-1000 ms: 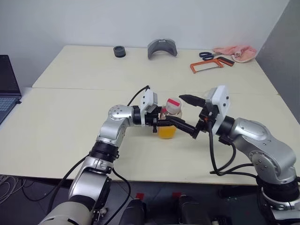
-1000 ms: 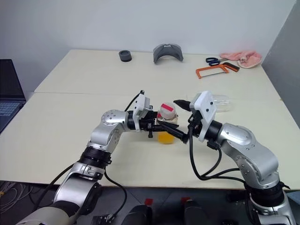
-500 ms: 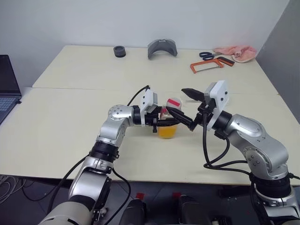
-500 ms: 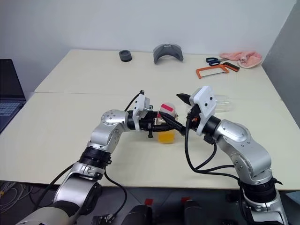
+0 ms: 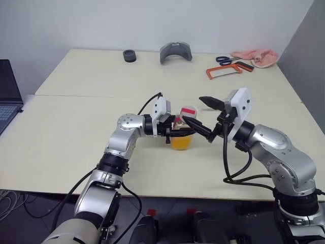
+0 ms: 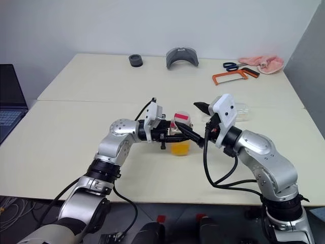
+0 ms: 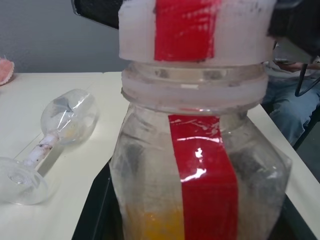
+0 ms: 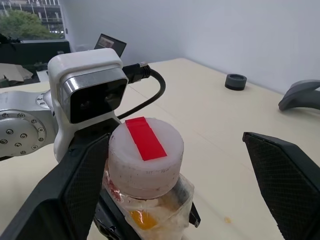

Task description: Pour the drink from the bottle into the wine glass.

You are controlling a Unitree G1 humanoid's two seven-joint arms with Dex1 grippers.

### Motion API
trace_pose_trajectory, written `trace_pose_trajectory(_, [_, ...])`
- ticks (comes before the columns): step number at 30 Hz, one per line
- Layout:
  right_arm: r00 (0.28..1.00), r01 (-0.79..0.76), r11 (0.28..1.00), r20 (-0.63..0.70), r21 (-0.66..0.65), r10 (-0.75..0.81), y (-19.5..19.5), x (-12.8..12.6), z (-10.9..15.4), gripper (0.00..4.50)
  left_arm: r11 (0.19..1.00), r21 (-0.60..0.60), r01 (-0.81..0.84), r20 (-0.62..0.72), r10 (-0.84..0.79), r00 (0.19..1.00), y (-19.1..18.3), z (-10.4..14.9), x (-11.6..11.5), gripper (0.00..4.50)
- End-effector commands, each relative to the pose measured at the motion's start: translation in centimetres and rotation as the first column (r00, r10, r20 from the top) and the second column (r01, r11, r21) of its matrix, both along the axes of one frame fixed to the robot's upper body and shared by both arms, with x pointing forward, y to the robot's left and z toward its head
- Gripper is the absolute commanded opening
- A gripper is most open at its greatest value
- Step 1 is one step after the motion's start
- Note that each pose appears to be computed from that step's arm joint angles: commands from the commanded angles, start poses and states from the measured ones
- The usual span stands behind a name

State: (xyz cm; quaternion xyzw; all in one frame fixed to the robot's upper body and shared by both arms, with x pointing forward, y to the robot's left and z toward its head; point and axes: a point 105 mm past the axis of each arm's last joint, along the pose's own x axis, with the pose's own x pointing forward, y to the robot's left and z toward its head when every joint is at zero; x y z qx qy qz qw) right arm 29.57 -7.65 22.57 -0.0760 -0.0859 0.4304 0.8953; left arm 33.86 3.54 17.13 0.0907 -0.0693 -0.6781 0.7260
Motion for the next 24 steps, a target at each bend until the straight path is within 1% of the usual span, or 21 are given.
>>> trace_pose_trajectory(1, [0.999, 0.024, 1.0, 0.03, 0.009, -0.024, -0.9, -0.2, 0.8, 4.5, 1.0, -0.024, 0.015, 0.053, -0.014, 0.998, 0.0, 1.4, -0.2, 1.65])
trace_pose_trajectory(8, [1.0, -0.013, 1.0, 0.013, 0.005, 0.013, -0.7, -0.7, 0.7, 4.5, 1.0, -0.025, 0.011, 0.054, -0.01, 0.999, 0.0, 1.4, -0.1, 1.65])
trace_pose_trajectory(24, [0.994, -0.098, 0.994, -0.041, 0.055, 0.101, 0.0, -1.7, 0.8, 4.5, 1.0, -0.025, 0.006, 0.055, -0.005, 0.998, 0.0, 1.4, -0.1, 1.65])
